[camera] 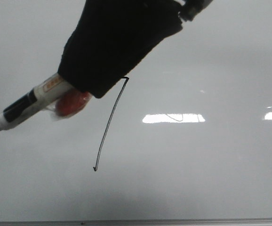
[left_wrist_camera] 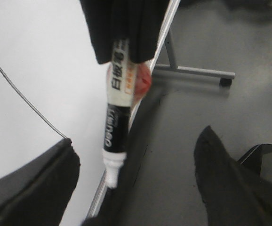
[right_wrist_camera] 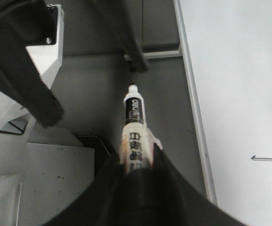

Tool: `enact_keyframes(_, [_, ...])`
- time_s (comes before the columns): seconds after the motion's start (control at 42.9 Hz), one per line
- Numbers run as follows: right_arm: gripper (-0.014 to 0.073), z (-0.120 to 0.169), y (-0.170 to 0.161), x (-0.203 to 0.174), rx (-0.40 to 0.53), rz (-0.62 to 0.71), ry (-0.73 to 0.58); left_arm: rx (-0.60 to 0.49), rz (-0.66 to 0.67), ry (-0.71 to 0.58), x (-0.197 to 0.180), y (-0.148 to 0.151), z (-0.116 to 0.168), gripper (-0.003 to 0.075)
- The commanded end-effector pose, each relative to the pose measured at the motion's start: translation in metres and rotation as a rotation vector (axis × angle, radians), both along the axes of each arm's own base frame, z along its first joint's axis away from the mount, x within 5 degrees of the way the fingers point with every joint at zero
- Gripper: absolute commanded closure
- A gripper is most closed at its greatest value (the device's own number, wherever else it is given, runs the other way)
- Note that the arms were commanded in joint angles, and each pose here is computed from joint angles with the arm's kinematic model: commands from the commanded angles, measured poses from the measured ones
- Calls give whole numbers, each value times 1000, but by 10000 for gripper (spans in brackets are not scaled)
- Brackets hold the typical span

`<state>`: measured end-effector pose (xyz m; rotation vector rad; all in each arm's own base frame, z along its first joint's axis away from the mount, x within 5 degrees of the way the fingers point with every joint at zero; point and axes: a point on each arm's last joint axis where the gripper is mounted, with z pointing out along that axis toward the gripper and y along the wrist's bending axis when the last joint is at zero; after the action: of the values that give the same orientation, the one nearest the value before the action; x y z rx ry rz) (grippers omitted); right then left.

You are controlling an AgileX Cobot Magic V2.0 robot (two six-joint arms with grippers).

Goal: Write number 7 on whiteboard

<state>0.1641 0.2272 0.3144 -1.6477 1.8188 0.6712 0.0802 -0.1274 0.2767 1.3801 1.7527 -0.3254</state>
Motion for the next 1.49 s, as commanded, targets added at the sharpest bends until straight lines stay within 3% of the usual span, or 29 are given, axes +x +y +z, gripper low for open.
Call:
enact_keyframes(0.0, [655,22,3,-8,75,20,-63,-44,-11,-30,8,-15,13,210])
enact_keyframes(0.093, [655,23,6,-11,83,28,-71,-17,-13,-15,12,-24,10,246])
enact_keyframes(0.303, [655,22,5,-11,61,36,-97,-6,-15,-10,14,-27,8,454])
enact_keyframes(0.723, [622,21,5,-9,52,33,-120,-6,-15,-10,14,-27,8,741])
enact_keyframes(0.816, [487,22,5,-7,66,15,-127,-6,-15,-10,14,-27,8,741])
enact_keyframes(0.979, [42,25,7,-4,111,-64,-92,-2,-14,-8,14,-27,8,741])
enact_keyframes(1.049, [-44,27,6,-5,124,-91,-72,0,-9,-1,14,-27,7,741])
enact_keyframes(1.212, [45,41,-8,-6,177,-163,-63,-33,130,69,27,-20,5,741])
enact_keyframes(1.352, [91,53,-39,-5,230,-281,-67,-62,374,119,54,3,2,741])
enact_keyframes(1.469, [126,48,-74,-4,279,-472,-37,-79,605,115,79,37,2,741])
